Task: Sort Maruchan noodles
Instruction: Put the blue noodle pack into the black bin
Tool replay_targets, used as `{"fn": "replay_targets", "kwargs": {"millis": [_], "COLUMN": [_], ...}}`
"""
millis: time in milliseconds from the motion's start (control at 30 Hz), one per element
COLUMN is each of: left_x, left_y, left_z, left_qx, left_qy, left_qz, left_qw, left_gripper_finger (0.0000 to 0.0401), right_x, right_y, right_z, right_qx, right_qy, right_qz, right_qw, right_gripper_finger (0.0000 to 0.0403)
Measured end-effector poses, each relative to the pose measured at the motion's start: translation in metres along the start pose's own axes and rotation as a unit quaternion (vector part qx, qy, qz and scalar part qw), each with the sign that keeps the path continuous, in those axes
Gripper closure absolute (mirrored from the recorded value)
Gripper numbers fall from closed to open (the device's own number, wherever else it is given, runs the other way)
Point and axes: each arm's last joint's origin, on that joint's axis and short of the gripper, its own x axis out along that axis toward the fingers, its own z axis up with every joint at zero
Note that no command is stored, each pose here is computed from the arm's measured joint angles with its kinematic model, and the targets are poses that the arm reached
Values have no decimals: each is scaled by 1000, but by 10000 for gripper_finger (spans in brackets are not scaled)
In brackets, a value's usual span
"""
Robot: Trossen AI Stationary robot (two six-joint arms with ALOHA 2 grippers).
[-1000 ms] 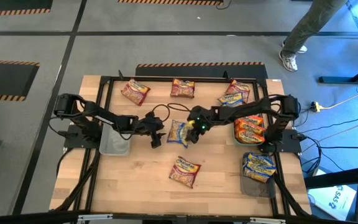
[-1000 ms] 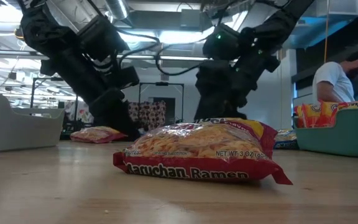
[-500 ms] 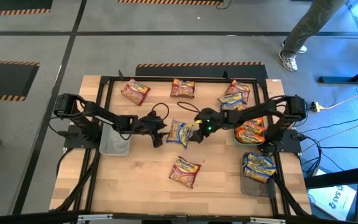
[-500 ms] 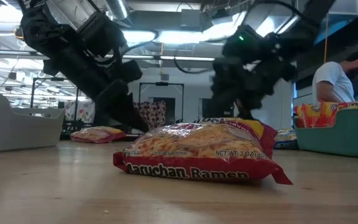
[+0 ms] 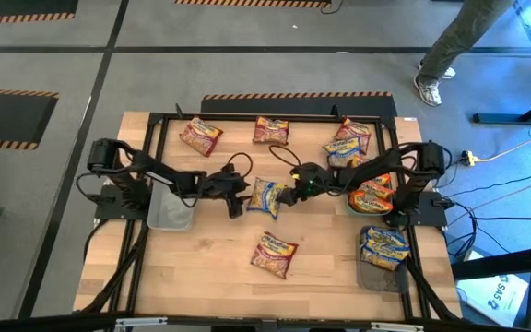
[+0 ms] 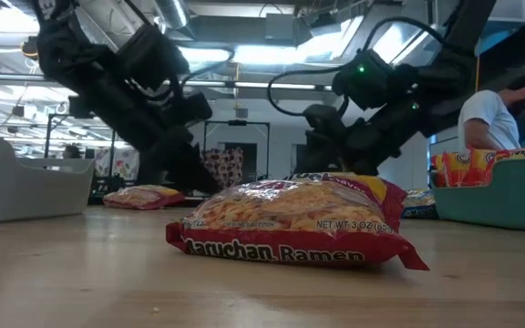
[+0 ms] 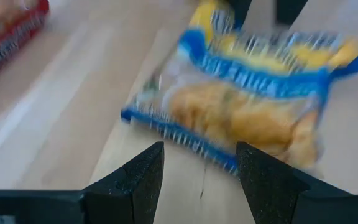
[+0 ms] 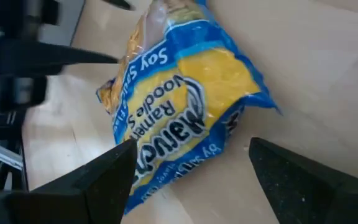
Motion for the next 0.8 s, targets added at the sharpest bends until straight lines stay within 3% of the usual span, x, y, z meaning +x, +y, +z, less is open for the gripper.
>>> {"fn": "replay_targets", "kwargs": {"millis": [133,467,800], "left_x": [11,25,25], "left_y": [0,-4,-3], "left_z": [-12,-18,-17], "left_qx": [0,-17,-19], "left_qy": [19,-6,-14], "left_qz": [2,-28,-31], "left_qw": [1000,999,999], "left_gripper_finger": [206,206,206], "right_x": [6,23,25], "right_y": [0,12,15], "right_z": [-1,3,3], "right_qx": [13,8,-44], "right_qy": [-9,-16,-32], "right_qz": [14,22,13], "right_qw": [1000,1000,998], "right_gripper_finger": [86,86,93]}}
